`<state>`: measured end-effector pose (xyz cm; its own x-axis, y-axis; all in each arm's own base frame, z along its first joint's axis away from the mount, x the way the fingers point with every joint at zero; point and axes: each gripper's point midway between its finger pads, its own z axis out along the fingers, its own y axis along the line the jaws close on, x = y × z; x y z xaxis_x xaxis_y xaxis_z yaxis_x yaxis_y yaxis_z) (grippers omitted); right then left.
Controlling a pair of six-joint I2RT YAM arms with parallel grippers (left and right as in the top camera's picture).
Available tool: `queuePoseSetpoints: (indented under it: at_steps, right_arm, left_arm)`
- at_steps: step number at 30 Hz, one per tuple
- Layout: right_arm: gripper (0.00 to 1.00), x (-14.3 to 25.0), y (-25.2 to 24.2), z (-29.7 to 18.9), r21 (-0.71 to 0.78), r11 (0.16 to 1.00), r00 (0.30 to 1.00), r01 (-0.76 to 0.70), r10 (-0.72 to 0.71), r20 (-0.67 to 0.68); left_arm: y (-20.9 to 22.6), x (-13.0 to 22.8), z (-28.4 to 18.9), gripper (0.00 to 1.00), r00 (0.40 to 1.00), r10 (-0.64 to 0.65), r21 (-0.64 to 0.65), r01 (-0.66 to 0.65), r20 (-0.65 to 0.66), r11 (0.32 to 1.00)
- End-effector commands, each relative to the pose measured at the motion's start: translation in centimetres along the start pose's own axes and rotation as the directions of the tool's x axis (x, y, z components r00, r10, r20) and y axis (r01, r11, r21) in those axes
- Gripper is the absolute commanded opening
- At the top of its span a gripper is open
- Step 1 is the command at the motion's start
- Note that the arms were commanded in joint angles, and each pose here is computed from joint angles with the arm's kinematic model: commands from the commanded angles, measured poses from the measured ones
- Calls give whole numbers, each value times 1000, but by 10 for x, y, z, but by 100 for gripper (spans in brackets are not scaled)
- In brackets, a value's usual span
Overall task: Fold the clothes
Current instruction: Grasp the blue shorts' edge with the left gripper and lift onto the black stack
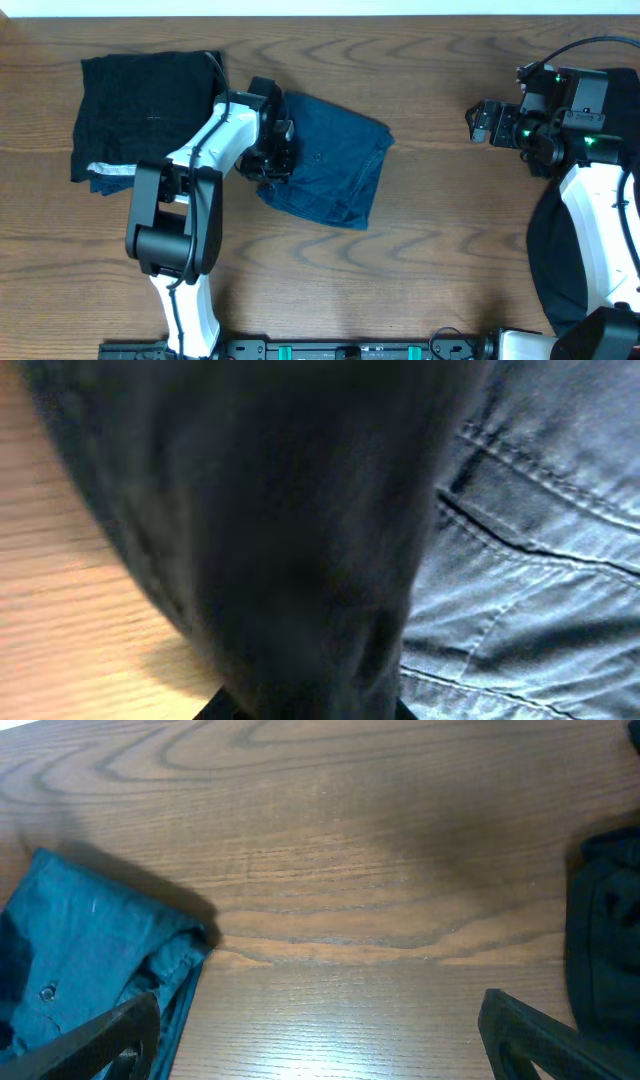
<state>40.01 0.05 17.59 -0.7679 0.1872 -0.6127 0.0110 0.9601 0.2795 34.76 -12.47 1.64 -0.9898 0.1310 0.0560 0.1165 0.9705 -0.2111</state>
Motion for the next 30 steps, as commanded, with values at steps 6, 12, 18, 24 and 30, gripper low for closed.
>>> queuePoseSetpoints:
  at_steps: [6, 12, 18, 24, 30]
  right_arm:
    - [99, 1, -4, 1, 8, 1000, 1000, -9, 9, -2]
    - [99, 1, -4, 1, 8, 1000, 1000, -9, 9, -2]
    - [99, 1, -4, 1, 8, 1000, 1000, -9, 9, -2]
    - [99, 1, -4, 1, 8, 1000, 1000, -9, 9, -2]
    - [99, 1, -4, 1, 8, 1000, 1000, -9, 9, -2]
  left_arm:
    - [30, -22, -98, 6, 956, 7, -230, 63, 293, 971]
    - [38, -29, -149, 6, 893, 4, -235, 114, 449, 965]
    - [59, -33, -186, 6, 828, -41, -206, 187, 560, 960]
    - [82, -31, -202, 6, 795, -87, -192, 249, 600, 949]
    - [91, -40, -222, 6, 750, -94, -176, 272, 655, 946]
